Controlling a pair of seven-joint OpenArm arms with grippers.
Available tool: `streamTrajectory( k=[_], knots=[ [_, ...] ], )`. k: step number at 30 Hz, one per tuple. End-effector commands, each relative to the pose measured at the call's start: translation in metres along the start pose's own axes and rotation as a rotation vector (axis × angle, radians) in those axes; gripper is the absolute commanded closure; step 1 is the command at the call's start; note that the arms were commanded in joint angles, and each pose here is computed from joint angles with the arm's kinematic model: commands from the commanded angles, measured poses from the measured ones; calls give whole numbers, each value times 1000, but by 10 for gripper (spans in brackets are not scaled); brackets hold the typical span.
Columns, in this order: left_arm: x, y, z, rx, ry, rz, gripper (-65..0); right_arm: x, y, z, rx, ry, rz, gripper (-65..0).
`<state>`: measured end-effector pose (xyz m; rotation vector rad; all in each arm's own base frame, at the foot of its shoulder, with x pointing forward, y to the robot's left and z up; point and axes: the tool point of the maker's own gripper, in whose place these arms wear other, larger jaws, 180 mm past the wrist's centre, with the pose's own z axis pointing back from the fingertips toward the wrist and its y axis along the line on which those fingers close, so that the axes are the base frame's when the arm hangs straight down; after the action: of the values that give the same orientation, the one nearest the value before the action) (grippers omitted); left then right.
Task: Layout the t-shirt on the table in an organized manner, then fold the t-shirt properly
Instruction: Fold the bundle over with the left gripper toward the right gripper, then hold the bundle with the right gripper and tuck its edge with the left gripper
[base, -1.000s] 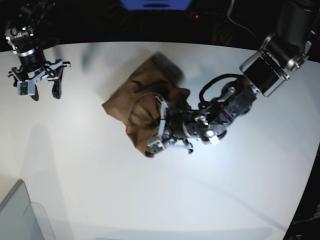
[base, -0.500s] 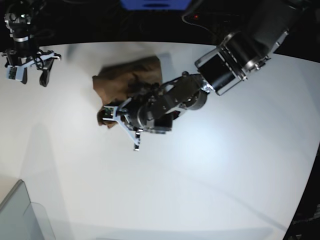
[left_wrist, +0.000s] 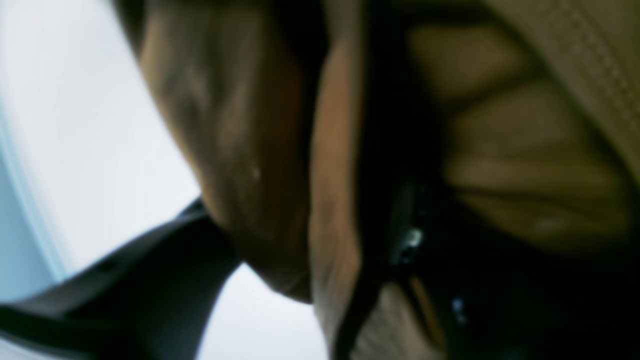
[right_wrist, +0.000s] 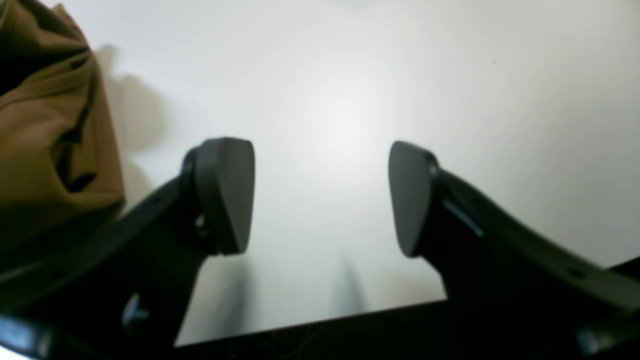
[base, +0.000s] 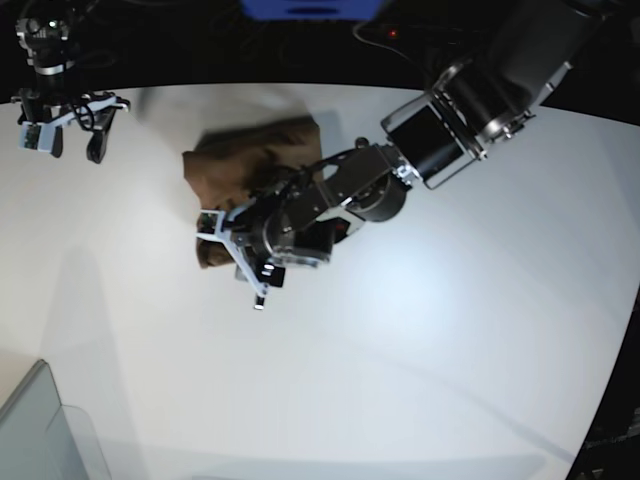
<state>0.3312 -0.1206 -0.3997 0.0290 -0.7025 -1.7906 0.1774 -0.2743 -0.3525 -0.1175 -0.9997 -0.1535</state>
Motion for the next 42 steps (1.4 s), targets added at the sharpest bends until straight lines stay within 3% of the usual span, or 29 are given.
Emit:
streamTrajectory(
  k=[1, 4, 8, 11, 16, 20, 24, 29, 36, 42],
  knots=[
    [16, 21, 10, 53, -41, -25, -363, 12, -1, 2, 4, -49, 3, -418],
    [25, 37, 25, 127, -55, -75, -432, 12, 0, 2, 6, -49, 4, -418],
    [34, 54, 43, 211, -66, -121, -432, 12, 0, 2, 7, -48, 3, -418],
    [29, 71, 56, 280, -21, -129, -432, 12, 0, 1, 8, -50, 2, -418],
    [3, 110, 92, 408, 25, -27, -432, 17, 14, -5, 46, -62, 5, -418],
    [-51, 119, 129, 512, 91, 195, -431, 19, 37, -12, 113, -68, 9, -418],
    [-113, 88, 149, 544, 181, 448, -430, 14, 60, -30, 186, -59, -21, -418],
    [-191, 11, 169, 531, 333, 724, -430, 6, 75, -52, 249, -33, -42, -418],
    [-257, -65, 217, 575, 438, 1007, -429, 0, 108, -56, 340, -12, -32, -417],
    [-294, -103, 249, 636, 474, 1188, -429, -18, 136, -46, 420, 34, -17, -417]
  ],
)
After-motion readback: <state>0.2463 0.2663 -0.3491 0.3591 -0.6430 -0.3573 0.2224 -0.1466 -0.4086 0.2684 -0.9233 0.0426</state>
